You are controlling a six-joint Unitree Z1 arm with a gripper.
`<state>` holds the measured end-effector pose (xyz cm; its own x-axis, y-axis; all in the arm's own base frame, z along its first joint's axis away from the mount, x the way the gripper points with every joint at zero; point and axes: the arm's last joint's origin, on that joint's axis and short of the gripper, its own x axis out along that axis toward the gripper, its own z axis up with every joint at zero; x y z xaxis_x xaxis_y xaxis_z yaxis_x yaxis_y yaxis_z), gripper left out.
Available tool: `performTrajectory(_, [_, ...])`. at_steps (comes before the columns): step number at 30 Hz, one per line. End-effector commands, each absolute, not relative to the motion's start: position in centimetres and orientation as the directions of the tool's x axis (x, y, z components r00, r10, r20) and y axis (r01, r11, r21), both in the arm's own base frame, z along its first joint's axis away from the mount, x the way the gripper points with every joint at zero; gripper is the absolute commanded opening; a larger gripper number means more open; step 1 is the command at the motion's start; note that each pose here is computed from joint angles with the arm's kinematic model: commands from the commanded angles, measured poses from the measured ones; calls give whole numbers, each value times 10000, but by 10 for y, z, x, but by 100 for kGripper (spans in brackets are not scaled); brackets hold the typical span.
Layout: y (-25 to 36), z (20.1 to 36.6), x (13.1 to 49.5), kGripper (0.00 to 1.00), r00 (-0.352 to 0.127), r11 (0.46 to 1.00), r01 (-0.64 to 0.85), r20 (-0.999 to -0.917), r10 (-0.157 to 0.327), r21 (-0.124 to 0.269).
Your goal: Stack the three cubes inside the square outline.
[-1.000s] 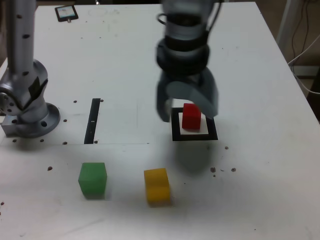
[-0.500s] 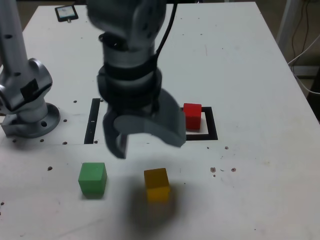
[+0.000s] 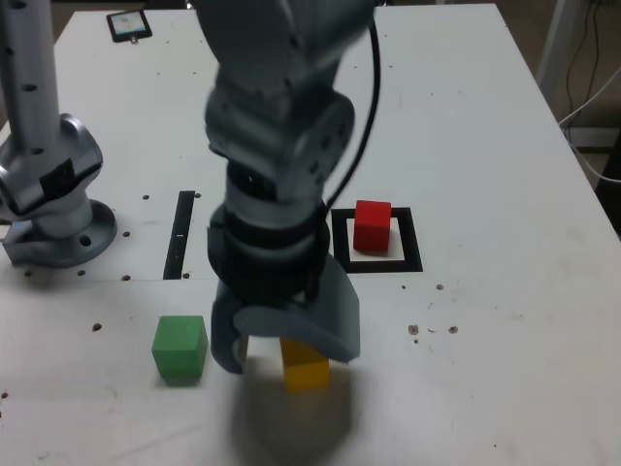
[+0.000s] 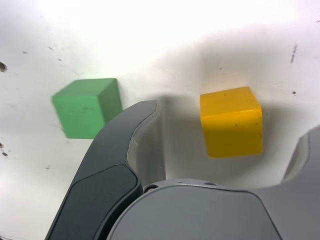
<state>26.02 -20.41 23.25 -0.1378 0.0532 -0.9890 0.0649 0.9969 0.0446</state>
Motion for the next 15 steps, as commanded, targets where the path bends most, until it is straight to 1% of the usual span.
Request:
performTrajectory(1, [-207, 230, 264, 86, -1389, 9971, 627, -9890, 507, 423])
performTrajectory(5, [-209, 225, 266, 78, -1505, 9968, 639, -9870, 566, 475])
performTrajectory(10, [-209, 222, 269, 64, -1527, 9965, 624, -9862, 644, 554])
performTrajectory(12, [-209, 221, 271, 61, -1527, 9964, 619, -9860, 668, 580])
performTrajectory(15, [-210, 219, 274, 60, -1504, 9961, 686, -9864, 658, 560])
